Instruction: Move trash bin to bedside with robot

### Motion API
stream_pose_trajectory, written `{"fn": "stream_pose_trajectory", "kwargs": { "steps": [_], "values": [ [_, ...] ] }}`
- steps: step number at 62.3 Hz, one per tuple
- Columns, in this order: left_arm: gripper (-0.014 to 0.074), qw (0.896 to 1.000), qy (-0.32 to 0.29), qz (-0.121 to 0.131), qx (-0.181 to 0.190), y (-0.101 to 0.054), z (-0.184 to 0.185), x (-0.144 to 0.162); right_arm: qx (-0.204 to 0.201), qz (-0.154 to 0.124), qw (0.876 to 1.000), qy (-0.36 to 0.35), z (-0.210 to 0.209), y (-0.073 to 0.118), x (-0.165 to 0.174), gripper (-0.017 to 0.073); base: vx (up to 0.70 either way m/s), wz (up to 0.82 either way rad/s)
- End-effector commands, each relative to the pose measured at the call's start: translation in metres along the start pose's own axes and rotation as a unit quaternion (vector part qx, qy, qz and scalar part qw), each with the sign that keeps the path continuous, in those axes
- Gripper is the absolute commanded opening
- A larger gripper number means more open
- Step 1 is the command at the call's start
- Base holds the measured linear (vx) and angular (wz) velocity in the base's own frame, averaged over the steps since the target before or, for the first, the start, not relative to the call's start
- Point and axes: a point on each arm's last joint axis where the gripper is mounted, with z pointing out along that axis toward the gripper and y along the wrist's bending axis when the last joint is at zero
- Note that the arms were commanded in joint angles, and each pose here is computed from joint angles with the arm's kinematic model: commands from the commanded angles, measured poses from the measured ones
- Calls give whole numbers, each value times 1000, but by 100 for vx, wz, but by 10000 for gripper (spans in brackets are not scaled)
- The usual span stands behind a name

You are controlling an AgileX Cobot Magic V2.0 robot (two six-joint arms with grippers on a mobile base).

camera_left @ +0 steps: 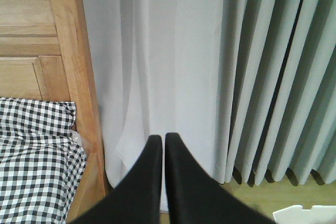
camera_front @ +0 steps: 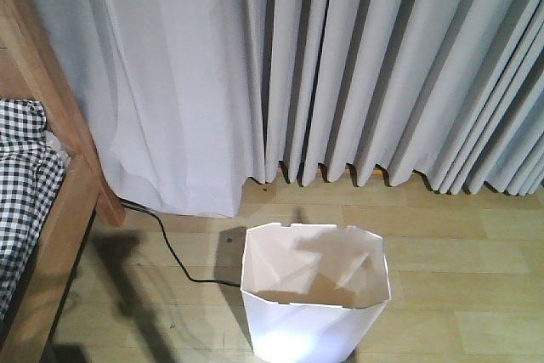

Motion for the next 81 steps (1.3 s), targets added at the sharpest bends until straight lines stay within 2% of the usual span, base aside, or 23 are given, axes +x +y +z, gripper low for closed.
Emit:
{"fn": "stream_pose_trajectory", "kwargs": {
  "steps": [1,5,6,7,8,9,13,18,23,28,33,45,58,81],
  "values": [
    [-6,999,-33,-3,2,0,0,-1,18,-14,1000,-14,-1,-3,-4,-9,0,0],
    [-6,999,-33,-3,2,0,0,-1,22,-34,999,-8,-4,-4,3,-9,0,0],
    [-6,999,-33,-3,2,0,0,-1,24,-28,999,-7,-5,-4,5,-9,0,0],
    [-6,999,-33,-3,2,0,0,-1,27,-37,999,-7,-6,-4,7,-9,0,0],
    [-6,999,-33,-3,2,0,0,-1,29,-30,999,-6,-6,-5,8,-9,0,0],
    [-6,999,-33,-3,2,0,0,-1,32,-38,999,-7,-7,-5,10,-9,0,0],
    [-6,999,-33,-3,2,0,0,-1,43,-28,999,-7,-9,-7,17,-9,0,0],
    [-6,999,-33,-3,2,0,0,-1,53,-1,999,-14,-11,-9,29,-9,0,0],
    [-6,999,-33,-3,2,0,0,-1,33,1,999,-21,-12,-7,41,-9,0,0],
    [-6,999,-33,-3,2,0,0,-1,4,-18,1000,-22,-13,-4,54,-9,0,0],
    [-6,999,-33,-3,2,0,0,-1,0,-20,999,-30,-14,-4,65,-9,0,0],
    [-6,999,-33,-3,2,0,0,-1,36,-20,999,-32,-16,-8,65,-9,0,0],
    [-6,999,-33,-3,2,0,0,-1,35,-33,998,-32,-16,-8,65,-9,0,0],
    [-6,999,-33,-3,2,0,0,-1,35,-24,999,-33,-16,-8,65,-9,0,0]
  ]
}}
